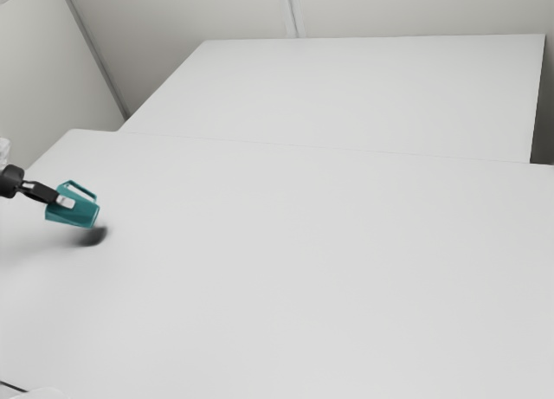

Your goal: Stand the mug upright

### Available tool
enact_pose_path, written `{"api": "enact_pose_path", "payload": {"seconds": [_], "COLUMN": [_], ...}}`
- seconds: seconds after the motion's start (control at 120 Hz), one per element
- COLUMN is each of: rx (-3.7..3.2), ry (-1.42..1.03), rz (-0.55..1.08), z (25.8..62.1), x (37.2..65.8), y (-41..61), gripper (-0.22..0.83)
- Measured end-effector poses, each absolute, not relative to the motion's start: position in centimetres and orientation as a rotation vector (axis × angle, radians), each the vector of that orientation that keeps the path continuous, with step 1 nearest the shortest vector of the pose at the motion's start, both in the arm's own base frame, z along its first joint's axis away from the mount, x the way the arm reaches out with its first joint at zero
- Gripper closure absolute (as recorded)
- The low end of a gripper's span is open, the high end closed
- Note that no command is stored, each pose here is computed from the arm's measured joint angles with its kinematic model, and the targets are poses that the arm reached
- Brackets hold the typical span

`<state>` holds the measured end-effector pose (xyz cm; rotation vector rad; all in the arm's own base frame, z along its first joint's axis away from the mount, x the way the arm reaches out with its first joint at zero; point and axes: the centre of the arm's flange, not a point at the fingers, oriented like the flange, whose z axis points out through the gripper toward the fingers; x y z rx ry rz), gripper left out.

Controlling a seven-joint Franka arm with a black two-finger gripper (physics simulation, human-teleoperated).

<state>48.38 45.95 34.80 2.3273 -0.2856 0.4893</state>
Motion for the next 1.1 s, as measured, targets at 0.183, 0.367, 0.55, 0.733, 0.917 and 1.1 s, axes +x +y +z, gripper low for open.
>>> {"api": "enact_pose_path", "payload": {"seconds": [0.183,0.367,0.55,0.733,0.917,1.1], "rx": [2.459,2.620,2.745,2.848,2.917,2.993], "ry": [-0.353,-0.512,-0.606,-0.656,-0.664,-0.690], "rz": [0.432,0.358,0.283,0.217,0.196,0.165], "z": [38.2,41.6,42.5,42.1,42.1,42.6], "x": [48.9,50.2,50.6,50.7,51.1,51.8], "y": [40.0,32.2,26.0,20.0,13.8,7.6], "gripper": [0.79,0.79,0.79,0.79,0.79,0.79]}}
